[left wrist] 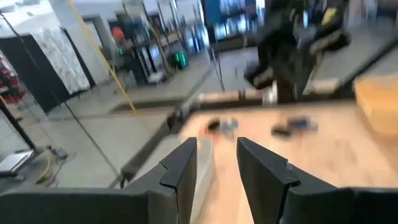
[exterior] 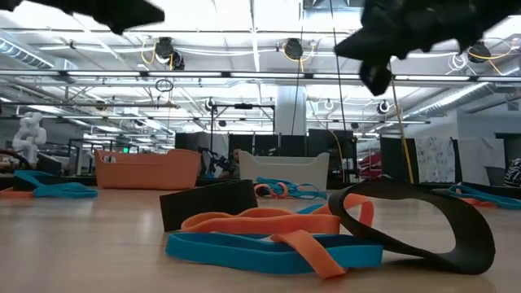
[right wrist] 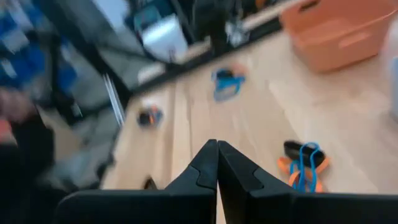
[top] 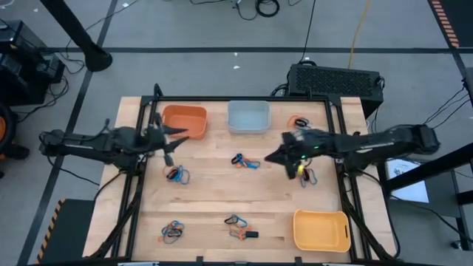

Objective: Sort rubber bands into baskets
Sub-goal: Put the blue rubberband into the gray bin

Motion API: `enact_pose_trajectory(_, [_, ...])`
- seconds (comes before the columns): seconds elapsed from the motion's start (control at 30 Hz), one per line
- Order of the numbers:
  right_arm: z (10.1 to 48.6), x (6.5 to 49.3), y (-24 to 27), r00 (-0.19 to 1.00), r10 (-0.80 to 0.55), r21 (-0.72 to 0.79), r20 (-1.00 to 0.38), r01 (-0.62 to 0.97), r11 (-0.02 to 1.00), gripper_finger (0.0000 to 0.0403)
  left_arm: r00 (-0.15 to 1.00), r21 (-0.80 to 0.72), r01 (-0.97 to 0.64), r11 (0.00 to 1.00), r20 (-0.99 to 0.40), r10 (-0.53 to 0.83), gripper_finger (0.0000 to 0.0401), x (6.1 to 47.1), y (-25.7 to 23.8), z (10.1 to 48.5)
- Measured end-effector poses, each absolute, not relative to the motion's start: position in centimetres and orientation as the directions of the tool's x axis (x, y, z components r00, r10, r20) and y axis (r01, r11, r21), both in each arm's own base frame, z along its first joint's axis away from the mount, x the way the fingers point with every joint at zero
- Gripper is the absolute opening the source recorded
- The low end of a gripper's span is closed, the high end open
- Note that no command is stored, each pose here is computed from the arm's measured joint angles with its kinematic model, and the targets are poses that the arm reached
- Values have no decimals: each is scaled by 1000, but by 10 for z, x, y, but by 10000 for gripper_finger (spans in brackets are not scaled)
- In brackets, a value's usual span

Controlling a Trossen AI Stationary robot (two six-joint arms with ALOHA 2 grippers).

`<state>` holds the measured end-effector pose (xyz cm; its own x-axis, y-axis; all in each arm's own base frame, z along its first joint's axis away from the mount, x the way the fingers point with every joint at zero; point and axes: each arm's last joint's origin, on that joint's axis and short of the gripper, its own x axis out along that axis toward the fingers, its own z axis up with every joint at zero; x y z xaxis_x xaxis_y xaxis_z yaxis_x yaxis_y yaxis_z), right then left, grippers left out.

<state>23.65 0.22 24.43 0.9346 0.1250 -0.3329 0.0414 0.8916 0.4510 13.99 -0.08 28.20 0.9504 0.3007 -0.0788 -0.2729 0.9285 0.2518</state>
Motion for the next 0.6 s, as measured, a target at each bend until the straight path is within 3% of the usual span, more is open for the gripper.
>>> enact_pose_trajectory(0.23, [234, 293, 21, 773, 177, 210, -609, -58, 976, 0, 925, 300, -228, 926, -231, 302, 123, 159, -2, 268])
enact_pose_trajectory(0.4, [219, 324, 26, 672, 176, 135, -720, -113, 984, 0, 895, 287, -119, 950, -383, 228, 123, 169, -5, 260])
enact_pose_trajectory(0.5, [211, 337, 23, 621, 134, 90, -772, -102, 991, 0, 853, 262, -114, 958, -470, 229, 123, 174, -6, 256])
enact_pose_trajectory(0.6, [206, 346, 18, 579, 10, -20, -815, -46, 999, 0, 835, 253, -120, 960, -497, 236, 123, 180, -6, 253])
